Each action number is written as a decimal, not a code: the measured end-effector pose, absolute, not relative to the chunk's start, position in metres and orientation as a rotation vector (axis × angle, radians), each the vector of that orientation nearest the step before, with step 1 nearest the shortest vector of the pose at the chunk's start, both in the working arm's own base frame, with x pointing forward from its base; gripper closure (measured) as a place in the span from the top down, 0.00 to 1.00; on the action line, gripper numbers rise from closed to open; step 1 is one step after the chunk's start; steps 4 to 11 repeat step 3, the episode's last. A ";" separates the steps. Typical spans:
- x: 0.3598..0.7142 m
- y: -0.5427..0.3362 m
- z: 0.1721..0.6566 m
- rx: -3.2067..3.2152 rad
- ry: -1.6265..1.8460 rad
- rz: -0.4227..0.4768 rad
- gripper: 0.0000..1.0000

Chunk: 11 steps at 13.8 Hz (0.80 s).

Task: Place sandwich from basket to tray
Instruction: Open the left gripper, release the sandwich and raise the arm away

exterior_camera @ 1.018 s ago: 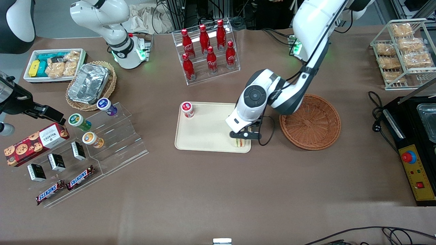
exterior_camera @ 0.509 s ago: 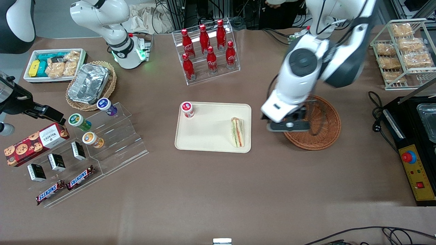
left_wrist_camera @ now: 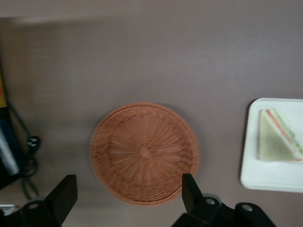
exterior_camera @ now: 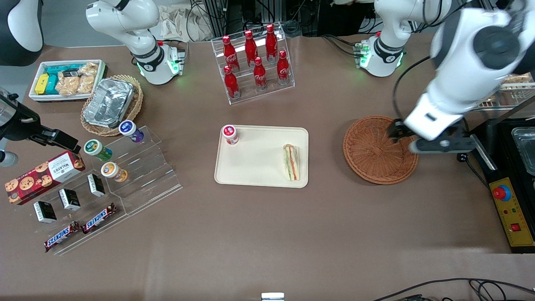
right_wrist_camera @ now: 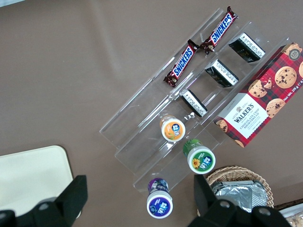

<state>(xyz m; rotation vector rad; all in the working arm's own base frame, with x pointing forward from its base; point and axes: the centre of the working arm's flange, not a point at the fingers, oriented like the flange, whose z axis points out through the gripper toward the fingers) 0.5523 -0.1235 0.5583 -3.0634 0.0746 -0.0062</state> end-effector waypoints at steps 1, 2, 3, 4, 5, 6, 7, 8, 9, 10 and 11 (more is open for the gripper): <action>0.551 -0.105 0.564 -3.062 0.104 0.008 0.99; 0.549 -0.085 0.568 -3.066 0.118 0.028 0.99; 0.549 -0.068 0.570 -3.072 0.108 0.041 0.99; 0.549 -0.068 0.570 -3.072 0.108 0.041 0.99; 0.549 -0.068 0.570 -3.072 0.108 0.041 0.99; 0.549 -0.068 0.570 -3.072 0.108 0.041 0.99; 0.549 -0.068 0.570 -3.072 0.108 0.041 0.99; 0.549 -0.068 0.570 -3.072 0.108 0.041 0.99; 0.549 -0.068 0.570 -3.072 0.108 0.041 0.99; 0.549 -0.068 0.570 -3.072 0.108 0.041 0.99; 0.549 -0.068 0.570 -3.072 0.108 0.041 0.99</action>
